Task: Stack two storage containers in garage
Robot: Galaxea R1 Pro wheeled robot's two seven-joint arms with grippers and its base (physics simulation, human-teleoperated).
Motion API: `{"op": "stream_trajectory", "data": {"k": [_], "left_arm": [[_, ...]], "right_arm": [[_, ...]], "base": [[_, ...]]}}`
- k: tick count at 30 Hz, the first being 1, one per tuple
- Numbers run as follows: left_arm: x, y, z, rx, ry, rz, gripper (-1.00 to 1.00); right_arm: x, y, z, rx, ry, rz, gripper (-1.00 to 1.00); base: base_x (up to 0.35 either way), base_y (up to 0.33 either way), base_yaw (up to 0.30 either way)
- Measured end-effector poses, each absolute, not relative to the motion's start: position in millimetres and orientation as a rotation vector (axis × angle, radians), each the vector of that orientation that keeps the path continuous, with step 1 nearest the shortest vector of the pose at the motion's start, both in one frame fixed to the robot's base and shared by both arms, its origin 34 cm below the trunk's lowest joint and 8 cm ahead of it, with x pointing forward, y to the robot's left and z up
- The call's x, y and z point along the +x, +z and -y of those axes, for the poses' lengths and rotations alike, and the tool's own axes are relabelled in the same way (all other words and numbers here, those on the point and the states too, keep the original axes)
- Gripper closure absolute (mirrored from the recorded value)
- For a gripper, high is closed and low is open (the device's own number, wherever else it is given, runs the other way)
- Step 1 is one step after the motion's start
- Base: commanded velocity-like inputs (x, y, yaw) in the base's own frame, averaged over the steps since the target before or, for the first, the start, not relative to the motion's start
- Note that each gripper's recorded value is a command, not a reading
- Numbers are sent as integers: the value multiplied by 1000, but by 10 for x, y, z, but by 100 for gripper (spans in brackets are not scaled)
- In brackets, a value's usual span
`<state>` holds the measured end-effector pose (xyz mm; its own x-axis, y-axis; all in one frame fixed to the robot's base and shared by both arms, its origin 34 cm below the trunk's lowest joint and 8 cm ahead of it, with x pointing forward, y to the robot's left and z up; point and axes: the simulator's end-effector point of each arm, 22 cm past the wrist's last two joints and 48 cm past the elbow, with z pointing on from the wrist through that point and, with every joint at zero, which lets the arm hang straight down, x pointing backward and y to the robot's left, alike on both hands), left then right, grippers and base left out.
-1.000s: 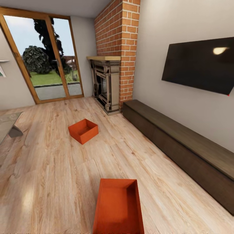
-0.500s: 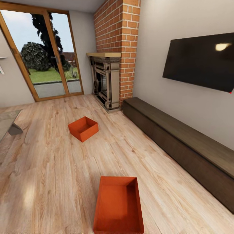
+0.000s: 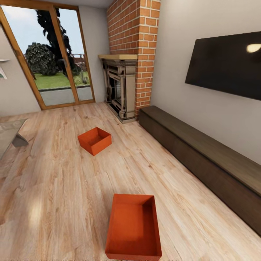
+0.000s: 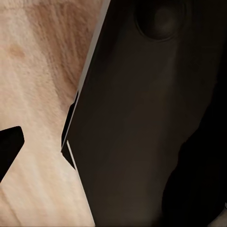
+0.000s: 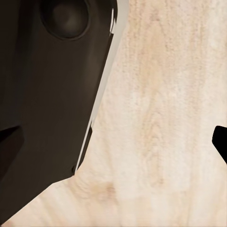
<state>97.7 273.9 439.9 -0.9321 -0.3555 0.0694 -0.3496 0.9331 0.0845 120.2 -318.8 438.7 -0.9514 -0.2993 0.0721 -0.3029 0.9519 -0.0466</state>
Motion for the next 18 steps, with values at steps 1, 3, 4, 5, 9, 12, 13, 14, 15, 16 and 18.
{"op": "stream_trajectory", "data": {"k": [1, 3, 4, 5, 9, 12, 13, 14, 15, 16, 18], "left_arm": [[971, 4399, -2739, 549, -109, 3005, -100], [960, 4401, -2742, 548, -110, 3002, -100], [953, 4401, -2741, 548, -110, 3000, -100], [947, 4402, -2741, 548, -110, 2999, -100], [923, 4405, -2740, 546, -112, 2992, -100], [902, 4408, -2741, 545, -113, 2988, -100], [897, 4408, -2741, 545, -114, 2986, -100], [891, 4409, -2740, 544, -114, 2985, -100], [886, 4410, -2740, 544, -114, 2983, -100], [880, 4410, -2739, 544, -114, 2982, -100], [868, 4412, -2739, 543, -115, 2978, -100]], "right_arm": [[1196, 4387, 3189, 469, 88, 3039, -100], [1184, 4388, 3189, 469, 87, 3036, -100], [1178, 4388, 3191, 469, 88, 3034, -100], [1172, 4389, 3190, 469, 87, 3033, -100], [1148, 4390, 3191, 468, 86, 3026, -100], [1129, 4391, 3190, 467, 85, 3022, -100], [1123, 4392, 3190, 467, 84, 3020, -100], [1117, 4392, 3189, 466, 84, 3019, -100], [1111, 4393, 3189, 466, 83, 3017, -100], [1105, 4393, 3189, 466, 83, 3016, -100], [1092, 4394, 3189, 465, 82, 3012, -100]], "base": [[0, 0, 66], [0, 0, 66], [0, 0, 66], [0, 0, 66], [0, 0, 66], [0, 0, 66], [0, 0, 66], [0, 0, 66], [0, 0, 67], [0, 0, 67], [0, 0, 67]]}}
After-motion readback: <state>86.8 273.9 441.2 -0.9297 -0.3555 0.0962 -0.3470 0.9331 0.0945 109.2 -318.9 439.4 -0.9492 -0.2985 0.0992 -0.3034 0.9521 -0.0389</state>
